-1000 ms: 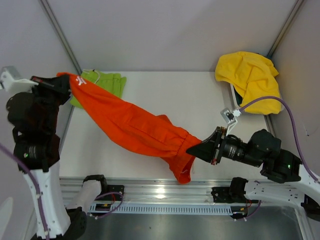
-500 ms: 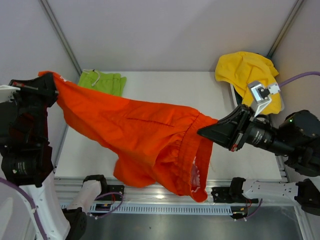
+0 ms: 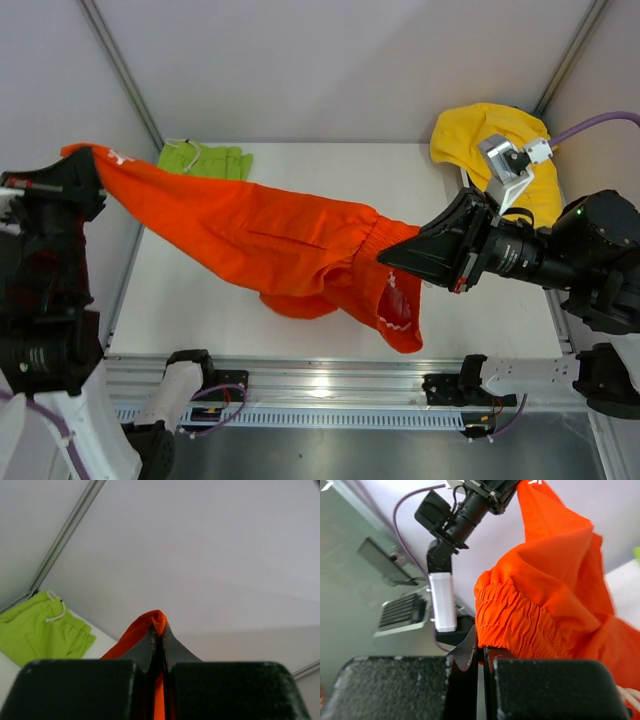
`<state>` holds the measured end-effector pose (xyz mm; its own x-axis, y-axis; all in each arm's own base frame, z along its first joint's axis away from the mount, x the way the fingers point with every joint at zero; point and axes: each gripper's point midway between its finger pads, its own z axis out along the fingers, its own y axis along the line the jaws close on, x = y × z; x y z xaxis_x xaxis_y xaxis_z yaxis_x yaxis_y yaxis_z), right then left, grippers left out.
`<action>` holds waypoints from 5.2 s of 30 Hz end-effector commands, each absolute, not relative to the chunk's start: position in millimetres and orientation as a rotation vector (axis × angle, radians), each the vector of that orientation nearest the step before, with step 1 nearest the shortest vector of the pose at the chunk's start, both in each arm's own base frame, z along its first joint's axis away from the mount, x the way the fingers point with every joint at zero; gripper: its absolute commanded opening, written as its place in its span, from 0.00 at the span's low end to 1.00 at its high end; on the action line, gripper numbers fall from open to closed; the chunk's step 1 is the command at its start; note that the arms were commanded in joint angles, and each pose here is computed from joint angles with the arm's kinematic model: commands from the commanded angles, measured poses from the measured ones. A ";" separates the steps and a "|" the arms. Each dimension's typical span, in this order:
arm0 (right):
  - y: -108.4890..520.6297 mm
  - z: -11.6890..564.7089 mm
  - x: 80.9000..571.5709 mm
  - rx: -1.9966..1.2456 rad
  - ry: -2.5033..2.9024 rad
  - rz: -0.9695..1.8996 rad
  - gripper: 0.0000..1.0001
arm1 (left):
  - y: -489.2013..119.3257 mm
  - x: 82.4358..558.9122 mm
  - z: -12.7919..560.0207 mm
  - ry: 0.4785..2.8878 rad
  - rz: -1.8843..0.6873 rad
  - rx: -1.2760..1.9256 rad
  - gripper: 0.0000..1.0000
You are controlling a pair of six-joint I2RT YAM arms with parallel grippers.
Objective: Fold and stack the shorts
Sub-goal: Flatten the shorts out
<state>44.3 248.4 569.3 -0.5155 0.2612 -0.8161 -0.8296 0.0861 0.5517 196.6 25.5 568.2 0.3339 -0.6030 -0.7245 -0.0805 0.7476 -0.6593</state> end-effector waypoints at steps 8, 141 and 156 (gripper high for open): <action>229.4 626.6 -13.9 -0.765 1.210 1.881 0.00 | 30.4 90.6 635.6 0.854 -0.378 -0.610 0.00; 53.5 159.5 398.1 0.122 2.339 -0.170 0.65 | -157.6 348.8 281.5 1.879 -0.489 -0.305 0.99; 66.8 144.7 434.1 -0.110 2.261 -0.400 0.60 | -140.3 282.9 238.2 1.963 -0.457 -0.189 0.99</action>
